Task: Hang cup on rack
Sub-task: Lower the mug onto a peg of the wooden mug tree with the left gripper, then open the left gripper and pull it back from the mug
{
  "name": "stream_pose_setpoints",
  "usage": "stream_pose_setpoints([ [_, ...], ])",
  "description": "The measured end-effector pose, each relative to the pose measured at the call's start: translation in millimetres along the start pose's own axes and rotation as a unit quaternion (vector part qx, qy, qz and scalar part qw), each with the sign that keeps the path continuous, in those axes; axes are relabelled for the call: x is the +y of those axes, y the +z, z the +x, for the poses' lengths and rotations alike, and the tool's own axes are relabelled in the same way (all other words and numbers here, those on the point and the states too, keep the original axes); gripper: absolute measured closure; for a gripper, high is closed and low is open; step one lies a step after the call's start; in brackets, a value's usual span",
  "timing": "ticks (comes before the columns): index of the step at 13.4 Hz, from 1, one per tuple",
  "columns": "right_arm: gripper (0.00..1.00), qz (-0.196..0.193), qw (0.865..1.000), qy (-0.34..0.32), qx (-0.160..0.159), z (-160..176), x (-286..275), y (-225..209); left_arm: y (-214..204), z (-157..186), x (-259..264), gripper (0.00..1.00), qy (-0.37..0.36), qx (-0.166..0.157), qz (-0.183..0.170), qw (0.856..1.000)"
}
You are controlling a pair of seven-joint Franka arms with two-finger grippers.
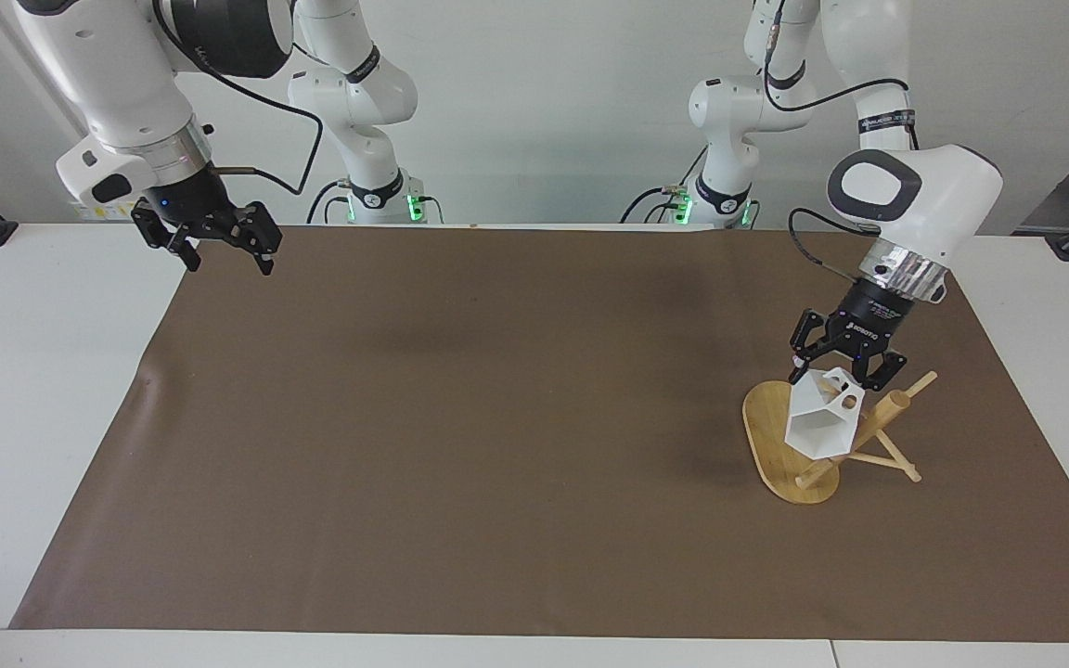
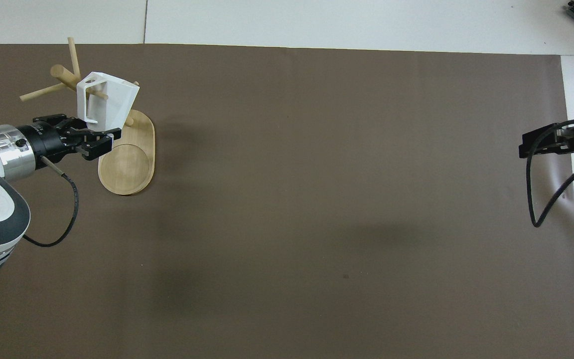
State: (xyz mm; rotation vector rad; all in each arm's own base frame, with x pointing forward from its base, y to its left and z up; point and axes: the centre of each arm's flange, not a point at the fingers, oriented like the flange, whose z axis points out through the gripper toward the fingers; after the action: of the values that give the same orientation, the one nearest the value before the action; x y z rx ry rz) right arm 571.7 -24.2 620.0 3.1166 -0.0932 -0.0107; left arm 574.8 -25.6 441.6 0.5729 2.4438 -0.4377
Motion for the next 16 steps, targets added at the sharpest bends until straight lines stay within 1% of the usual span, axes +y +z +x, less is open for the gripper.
stream_pose_setpoints([
  [2, 0.0, 0.0, 1.0, 0.004, 0.0, 0, 4, 0, 0, 0, 0, 0.31, -0.004, 0.0, 0.0, 1.0],
  [4, 0.0, 0.0, 1.0, 0.006, 0.0, 0, 7, 0, -1, 0, 2, 0.12, -0.011, -0.001, -0.002, 1.0],
  [5, 0.0, 0.0, 1.0, 0.006, 0.0, 0, 7, 0, -3, 1, 5, 0.01, -0.014, -0.002, -0.004, 1.0],
  [8, 0.0, 0.0, 1.0, 0.006, 0.0, 0, 7, 0, -9, 5, 18, 0.0, -0.022, -0.003, -0.012, 1.0],
  [9, 0.0, 0.0, 1.0, 0.005, 0.0, 0, 7, 0, -11, 6, 21, 0.0, -0.012, 0.004, -0.019, 1.0],
  [11, 0.0, 0.0, 1.0, 0.004, 0.0, 0, 7, 0, -15, 2, 22, 0.0, 0.03, 0.03, -0.029, 0.999],
  [13, 0.0, 0.0, 1.0, 0.004, 0.0, 0, 7, 0, -21, -6, 14, 0.0, 0.076, 0.062, -0.024, 0.995],
  [16, 0.0, 0.0, 1.0, 0.004, 0.0, 0, 7, 0, -37, -19, 2, 0.0, 0.143, 0.116, -0.02, 0.983],
])
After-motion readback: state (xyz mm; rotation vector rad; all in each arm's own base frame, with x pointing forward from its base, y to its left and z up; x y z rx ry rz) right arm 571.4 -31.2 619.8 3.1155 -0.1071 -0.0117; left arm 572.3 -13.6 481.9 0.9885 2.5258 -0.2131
